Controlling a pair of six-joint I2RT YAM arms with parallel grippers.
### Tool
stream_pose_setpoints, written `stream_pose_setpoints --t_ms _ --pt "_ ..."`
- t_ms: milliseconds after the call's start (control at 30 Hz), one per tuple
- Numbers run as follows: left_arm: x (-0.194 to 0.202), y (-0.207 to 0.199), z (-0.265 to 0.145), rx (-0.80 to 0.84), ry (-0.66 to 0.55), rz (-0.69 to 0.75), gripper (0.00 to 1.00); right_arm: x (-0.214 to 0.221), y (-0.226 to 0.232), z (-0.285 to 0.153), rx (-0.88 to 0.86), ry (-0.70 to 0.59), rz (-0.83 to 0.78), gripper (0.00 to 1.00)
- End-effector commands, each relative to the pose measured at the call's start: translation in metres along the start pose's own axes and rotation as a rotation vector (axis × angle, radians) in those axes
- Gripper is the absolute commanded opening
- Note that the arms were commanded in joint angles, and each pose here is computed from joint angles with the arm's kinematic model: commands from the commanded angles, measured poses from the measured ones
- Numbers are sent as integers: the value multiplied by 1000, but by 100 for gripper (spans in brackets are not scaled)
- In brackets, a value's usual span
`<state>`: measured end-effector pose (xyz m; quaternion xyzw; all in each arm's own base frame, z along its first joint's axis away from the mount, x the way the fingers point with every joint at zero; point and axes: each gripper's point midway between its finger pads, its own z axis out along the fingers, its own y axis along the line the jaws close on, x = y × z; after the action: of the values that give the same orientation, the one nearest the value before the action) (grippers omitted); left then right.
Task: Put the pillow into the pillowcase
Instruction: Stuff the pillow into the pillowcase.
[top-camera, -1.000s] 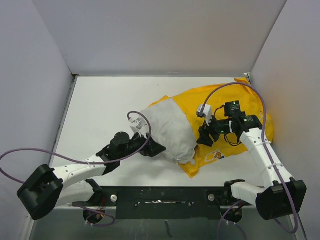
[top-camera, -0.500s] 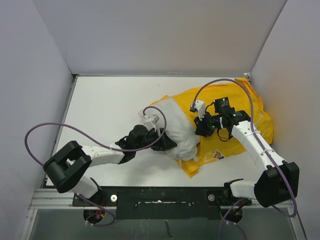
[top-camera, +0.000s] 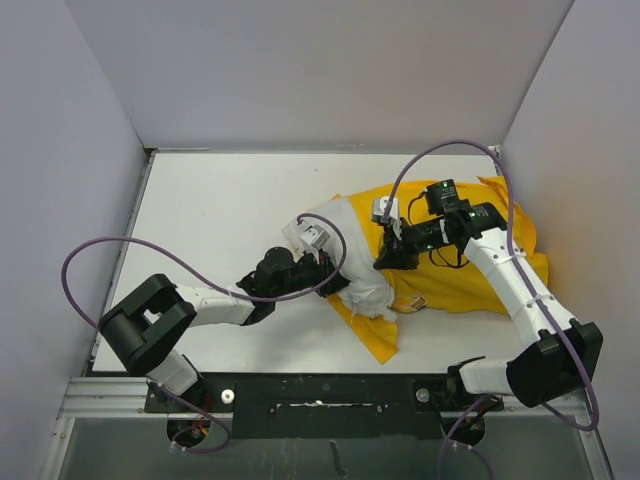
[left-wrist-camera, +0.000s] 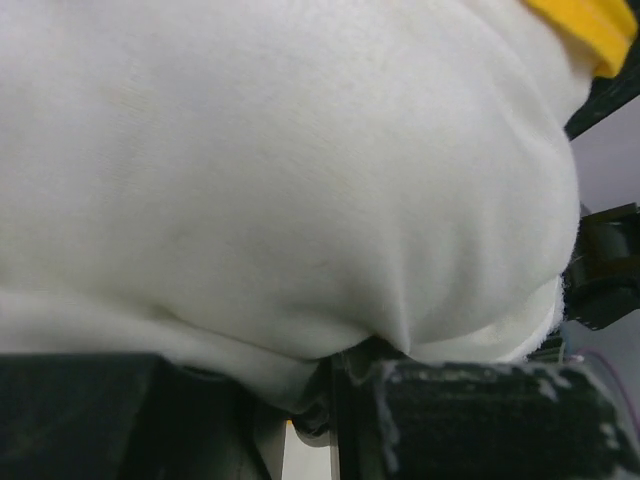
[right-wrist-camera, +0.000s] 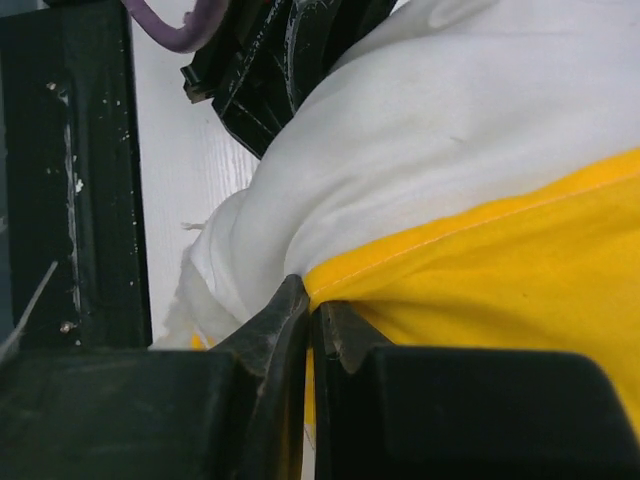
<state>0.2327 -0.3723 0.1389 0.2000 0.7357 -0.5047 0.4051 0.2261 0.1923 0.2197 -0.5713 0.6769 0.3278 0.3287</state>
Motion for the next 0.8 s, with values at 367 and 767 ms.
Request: stream_pose_setpoints --t_ms 367,767 --pt "-2 -12 19 239 -208 326 16 28 61 17 -295 63 -8 27" --pt "24 28 -36 44 -123 132 77 -57 -3 -64 177 -48 -92 63"
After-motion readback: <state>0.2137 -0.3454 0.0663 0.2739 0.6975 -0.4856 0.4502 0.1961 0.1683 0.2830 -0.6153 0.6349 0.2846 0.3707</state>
